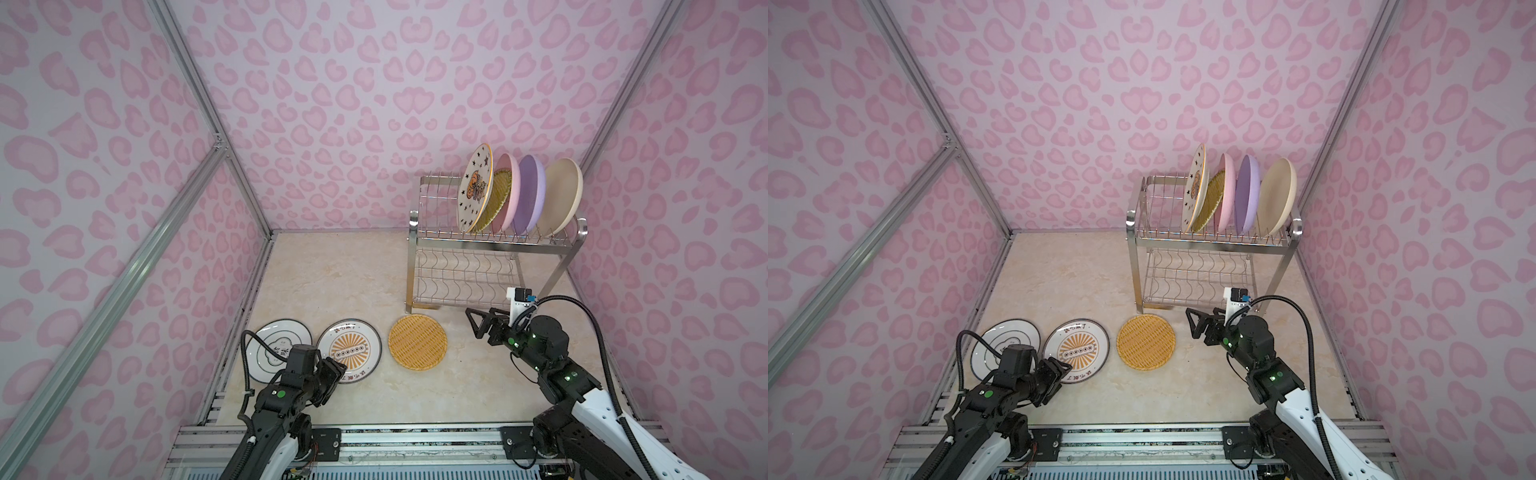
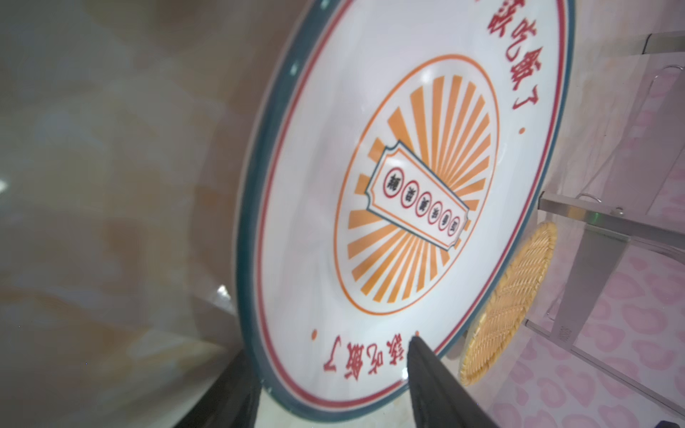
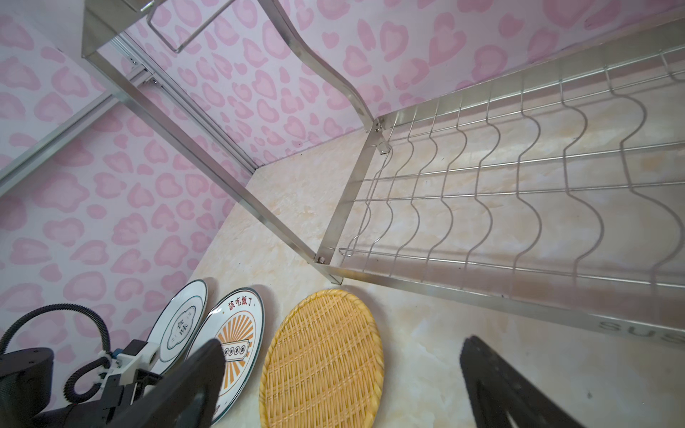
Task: Load plates into a dish rack
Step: Pick up the plate from the middle-left of the table, then place the plate on the dish rack.
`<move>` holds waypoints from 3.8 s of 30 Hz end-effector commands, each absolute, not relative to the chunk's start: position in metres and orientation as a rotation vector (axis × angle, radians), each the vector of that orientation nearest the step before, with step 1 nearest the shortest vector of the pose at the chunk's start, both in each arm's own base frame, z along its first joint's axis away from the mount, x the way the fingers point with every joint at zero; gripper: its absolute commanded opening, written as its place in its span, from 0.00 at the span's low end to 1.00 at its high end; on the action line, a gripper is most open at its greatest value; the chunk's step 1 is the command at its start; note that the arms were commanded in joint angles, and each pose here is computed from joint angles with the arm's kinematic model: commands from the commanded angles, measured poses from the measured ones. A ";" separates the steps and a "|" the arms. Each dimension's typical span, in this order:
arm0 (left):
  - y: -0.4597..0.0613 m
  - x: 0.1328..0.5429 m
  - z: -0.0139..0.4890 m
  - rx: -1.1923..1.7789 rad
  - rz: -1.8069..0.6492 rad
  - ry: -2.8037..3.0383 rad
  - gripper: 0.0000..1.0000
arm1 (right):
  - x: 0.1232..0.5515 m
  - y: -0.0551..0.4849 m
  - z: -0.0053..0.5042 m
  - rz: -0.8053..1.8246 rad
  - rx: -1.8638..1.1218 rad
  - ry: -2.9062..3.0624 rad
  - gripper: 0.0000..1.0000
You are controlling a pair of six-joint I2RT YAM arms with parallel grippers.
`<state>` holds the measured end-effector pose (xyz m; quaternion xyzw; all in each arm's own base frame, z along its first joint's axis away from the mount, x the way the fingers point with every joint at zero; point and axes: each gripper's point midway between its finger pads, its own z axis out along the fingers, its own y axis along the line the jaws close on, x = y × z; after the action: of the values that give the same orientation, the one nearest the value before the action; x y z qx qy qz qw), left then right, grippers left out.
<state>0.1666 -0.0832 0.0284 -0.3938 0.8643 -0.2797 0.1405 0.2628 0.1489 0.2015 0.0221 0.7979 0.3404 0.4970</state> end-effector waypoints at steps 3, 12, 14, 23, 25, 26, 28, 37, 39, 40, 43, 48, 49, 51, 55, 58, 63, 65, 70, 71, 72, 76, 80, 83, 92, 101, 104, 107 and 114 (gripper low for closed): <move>-0.079 0.177 0.023 -1.143 -0.762 2.477 0.64 | 0.260 0.155 0.216 0.881 0.054 1.897 0.99; -0.077 0.185 0.010 -1.184 -0.730 2.471 0.41 | 0.256 0.153 0.221 0.902 0.082 1.883 0.99; -0.078 0.189 0.012 -1.177 -0.736 2.463 0.31 | 0.255 0.151 0.221 0.903 0.091 1.877 0.99; -0.087 0.202 0.029 -1.113 -0.794 2.426 0.06 | 0.249 0.148 0.224 0.904 0.097 1.866 0.99; -0.089 0.203 0.034 -1.095 -0.808 2.421 0.04 | 0.248 0.146 0.224 0.899 0.099 1.864 0.99; -0.090 0.204 0.036 -1.085 -0.810 2.418 0.04 | 0.248 0.146 0.224 0.897 0.101 1.864 0.99; -0.091 0.205 0.040 -1.071 -0.818 2.410 0.04 | 0.248 0.145 0.223 0.894 0.102 1.865 0.99; -0.094 0.220 0.082 -0.974 -0.859 2.330 0.04 | 0.248 0.146 0.220 0.896 0.109 1.879 0.99; -0.094 0.222 0.093 -0.953 -0.868 2.308 0.04 | 0.248 0.146 0.218 0.895 0.111 1.882 0.99; -0.094 0.224 0.098 -0.944 -0.869 2.297 0.04 | 0.248 0.146 0.217 0.896 0.110 1.885 0.99; -0.095 0.226 0.109 -0.924 -0.891 2.273 0.04 | 0.249 0.148 0.215 0.902 0.110 1.892 0.99; -0.105 0.228 0.127 -0.839 -0.952 2.262 0.04 | 0.249 0.162 0.206 0.928 0.085 1.934 0.99; -0.108 0.228 0.132 -0.809 -0.972 2.257 0.04 | 0.249 0.167 0.202 0.936 0.076 1.949 0.99; -0.113 0.227 0.142 -0.763 -1.006 2.247 0.04 | 0.248 0.181 0.195 0.968 0.049 1.974 0.99; -0.122 0.222 0.153 -0.710 -1.083 2.222 0.04 | 0.242 0.221 0.183 1.038 -0.036 2.020 0.98; -0.127 0.219 0.158 -0.683 -1.125 2.205 0.04 | 0.237 0.253 0.178 1.137 -0.074 2.031 0.95; -0.135 0.214 0.165 -0.625 -1.188 2.191 0.04 | 0.231 0.302 0.180 1.240 -0.171 2.041 0.93; -0.138 0.212 0.171 -0.591 -1.213 2.181 0.04 | 0.231 0.313 0.183 1.277 -0.175 2.030 0.92; -0.141 0.204 0.185 -0.520 -1.249 2.148 0.04 | 0.235 0.326 0.188 1.316 -0.171 2.020 0.89; -0.141 0.203 0.187 -0.512 -1.256 2.143 0.04 | 0.236 0.327 0.189 1.320 -0.168 2.016 0.87; -0.141 0.202 0.189 -0.505 -1.260 2.134 0.04 | 0.236 0.328 0.191 1.326 -0.162 2.009 0.86; -0.141 0.199 0.192 -0.494 -1.269 2.123 0.04 | 0.238 0.325 0.195 1.318 -0.147 1.992 0.81; -0.143 0.199 0.196 -0.482 -1.288 2.114 0.04 | 0.237 0.325 0.200 1.336 -0.141 1.973 0.69; -0.144 0.200 0.198 -0.478 -1.298 2.103 0.04 | 0.237 0.326 0.202 1.348 -0.138 1.967 0.61; -0.146 0.201 0.201 -0.487 -1.348 2.071 0.04 | 0.238 0.326 0.203 1.370 -0.105 1.954 0.46; -0.149 0.203 0.203 -0.476 -1.367 2.056 0.04 | 0.238 0.326 0.207 1.417 -0.054 1.915 0.24; -0.150 0.204 0.202 -0.476 -1.371 2.057 0.04 | 0.238 0.327 0.207 1.415 -0.045 1.910 0.13; -0.149 0.205 0.202 -0.474 -1.367 2.056 0.04 | 0.238 0.325 0.208 1.406 -0.033 1.903 0.00; -0.150 0.207 0.201 -0.457 -1.349 2.064 0.04 | 0.240 0.318 0.215 1.333 0.002 1.889 0.00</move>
<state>0.2002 -0.1499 0.1870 -0.1704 0.7981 -0.4981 0.2930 0.2405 0.3189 0.2081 0.0158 0.7527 0.5384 0.3786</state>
